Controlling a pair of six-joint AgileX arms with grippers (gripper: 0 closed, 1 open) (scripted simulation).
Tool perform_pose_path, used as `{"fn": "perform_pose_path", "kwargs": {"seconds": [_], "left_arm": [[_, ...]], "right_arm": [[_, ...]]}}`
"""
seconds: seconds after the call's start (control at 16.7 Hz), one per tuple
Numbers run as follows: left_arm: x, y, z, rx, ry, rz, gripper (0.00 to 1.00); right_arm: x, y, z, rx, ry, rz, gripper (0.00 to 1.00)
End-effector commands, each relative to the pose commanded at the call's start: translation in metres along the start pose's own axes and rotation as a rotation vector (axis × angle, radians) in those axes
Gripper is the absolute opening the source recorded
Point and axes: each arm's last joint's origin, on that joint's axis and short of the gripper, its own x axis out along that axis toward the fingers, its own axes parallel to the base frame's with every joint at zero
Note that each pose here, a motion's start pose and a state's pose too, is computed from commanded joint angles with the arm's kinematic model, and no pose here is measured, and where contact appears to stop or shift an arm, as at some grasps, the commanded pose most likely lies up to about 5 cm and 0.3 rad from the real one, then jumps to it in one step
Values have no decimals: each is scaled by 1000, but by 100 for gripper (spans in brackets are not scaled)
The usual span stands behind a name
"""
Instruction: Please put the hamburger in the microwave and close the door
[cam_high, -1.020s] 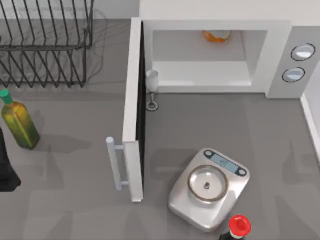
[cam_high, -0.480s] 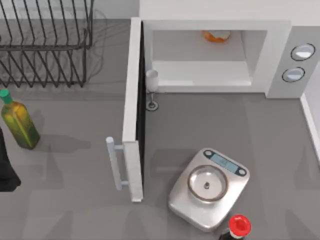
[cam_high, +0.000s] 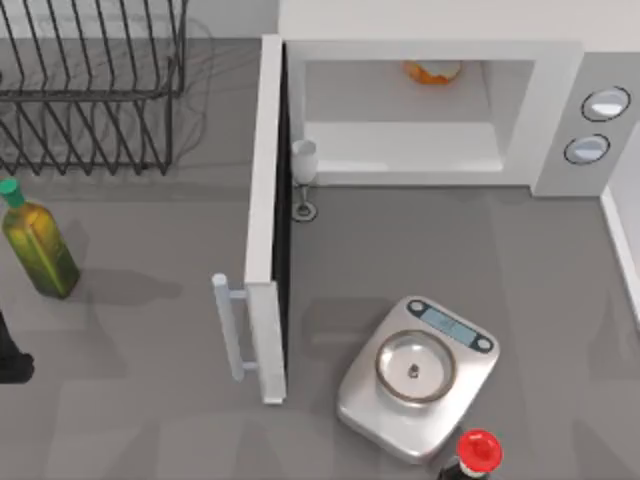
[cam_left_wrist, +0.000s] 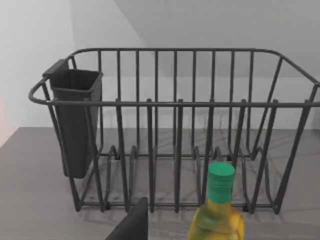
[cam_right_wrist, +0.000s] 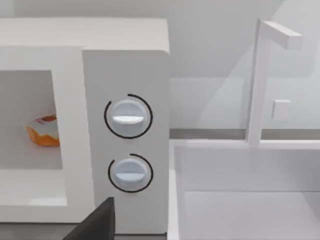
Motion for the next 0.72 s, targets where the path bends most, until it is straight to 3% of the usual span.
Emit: {"fn": "perform_pose_path", "kwargs": {"seconds": [0.48,0.72], "left_arm": [[0,0,0,0,0,0,2],[0,0,0,0,0,0,0]], "right_arm": [[0,0,0,0,0,0,100],[0,0,0,0,0,0,100]]}}
